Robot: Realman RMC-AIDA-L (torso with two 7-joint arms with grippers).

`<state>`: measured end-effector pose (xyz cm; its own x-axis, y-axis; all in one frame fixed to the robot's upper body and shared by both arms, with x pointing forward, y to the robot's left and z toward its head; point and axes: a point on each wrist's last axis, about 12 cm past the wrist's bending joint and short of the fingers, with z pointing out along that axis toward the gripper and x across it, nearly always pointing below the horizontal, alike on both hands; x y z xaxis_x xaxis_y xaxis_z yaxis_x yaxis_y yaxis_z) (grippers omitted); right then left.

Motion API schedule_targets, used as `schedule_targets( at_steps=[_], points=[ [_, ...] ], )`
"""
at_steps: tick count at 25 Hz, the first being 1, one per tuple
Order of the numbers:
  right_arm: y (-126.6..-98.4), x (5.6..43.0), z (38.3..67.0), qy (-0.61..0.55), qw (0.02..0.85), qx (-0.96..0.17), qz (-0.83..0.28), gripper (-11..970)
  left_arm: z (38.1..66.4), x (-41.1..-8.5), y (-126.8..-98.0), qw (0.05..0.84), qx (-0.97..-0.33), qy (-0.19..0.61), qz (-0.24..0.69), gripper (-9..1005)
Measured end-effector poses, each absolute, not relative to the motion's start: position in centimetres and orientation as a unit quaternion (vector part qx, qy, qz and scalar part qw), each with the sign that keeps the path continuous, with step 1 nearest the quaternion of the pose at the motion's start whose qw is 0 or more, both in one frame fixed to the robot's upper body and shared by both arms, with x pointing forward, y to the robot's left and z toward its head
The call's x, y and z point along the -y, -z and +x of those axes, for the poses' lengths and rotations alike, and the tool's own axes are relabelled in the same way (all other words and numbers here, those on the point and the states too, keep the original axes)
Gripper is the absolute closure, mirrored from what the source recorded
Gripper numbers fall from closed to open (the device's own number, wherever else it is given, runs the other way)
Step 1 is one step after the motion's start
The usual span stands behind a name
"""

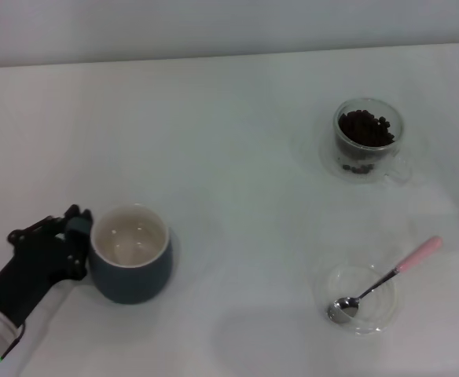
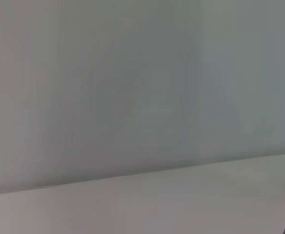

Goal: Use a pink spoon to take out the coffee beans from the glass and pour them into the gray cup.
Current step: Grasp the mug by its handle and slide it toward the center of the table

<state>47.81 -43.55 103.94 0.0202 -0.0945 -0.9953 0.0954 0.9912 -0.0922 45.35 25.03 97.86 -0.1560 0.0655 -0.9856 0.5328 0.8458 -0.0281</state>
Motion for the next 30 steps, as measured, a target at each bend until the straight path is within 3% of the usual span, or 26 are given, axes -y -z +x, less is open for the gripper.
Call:
schedule_targets(
  at_steps=[30],
  points=[
    [-104.2, 43.4, 48.2, 0.065, 0.717, -0.694, -0.005, 207, 51.3, -17.7, -99.7, 0.542, -0.720, 0.263, 0.344, 874]
  ],
)
